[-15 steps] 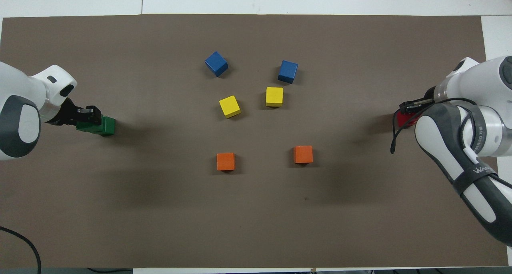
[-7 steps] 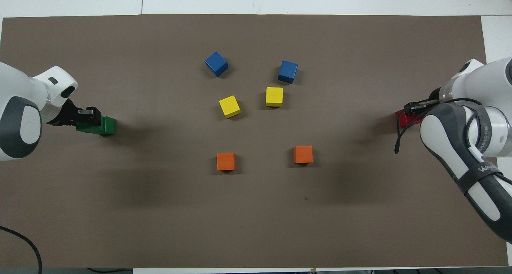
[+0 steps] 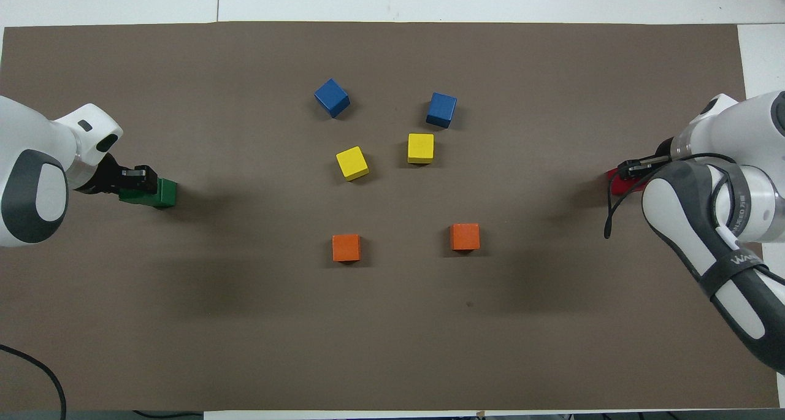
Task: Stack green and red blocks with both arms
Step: 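Lower green onto green with the left gripper while the right gripper lowers red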
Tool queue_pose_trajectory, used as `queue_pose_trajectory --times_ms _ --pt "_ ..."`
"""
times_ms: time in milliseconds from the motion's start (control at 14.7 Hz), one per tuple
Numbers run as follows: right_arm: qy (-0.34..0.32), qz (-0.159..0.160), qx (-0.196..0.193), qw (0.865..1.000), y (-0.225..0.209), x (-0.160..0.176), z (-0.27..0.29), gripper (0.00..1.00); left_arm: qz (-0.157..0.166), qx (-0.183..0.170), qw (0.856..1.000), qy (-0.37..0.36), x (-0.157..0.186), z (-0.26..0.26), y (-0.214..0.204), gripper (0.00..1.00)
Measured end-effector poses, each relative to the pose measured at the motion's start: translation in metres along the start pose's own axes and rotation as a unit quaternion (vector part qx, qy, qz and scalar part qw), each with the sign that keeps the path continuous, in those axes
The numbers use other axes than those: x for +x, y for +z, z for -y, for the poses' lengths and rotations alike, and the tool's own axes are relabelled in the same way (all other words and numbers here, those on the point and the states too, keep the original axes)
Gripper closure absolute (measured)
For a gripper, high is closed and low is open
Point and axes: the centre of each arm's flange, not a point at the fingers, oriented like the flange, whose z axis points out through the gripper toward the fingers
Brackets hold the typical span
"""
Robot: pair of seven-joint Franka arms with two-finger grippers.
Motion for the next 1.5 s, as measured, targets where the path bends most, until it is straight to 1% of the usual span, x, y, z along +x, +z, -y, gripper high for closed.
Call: queue_pose_trajectory --times_ms 545,1498 --pt "-0.024 0.000 0.000 1.000 0.0001 -0.0016 -0.0049 0.45 -0.004 0.000 1.000 0.001 0.0021 -0.0004 0.0032 0.45" --pt "-0.033 0.000 0.000 0.999 0.0001 -0.0011 -0.0023 0.45 -0.004 0.000 1.000 0.015 0.0022 -0.0036 0.0033 0.45"
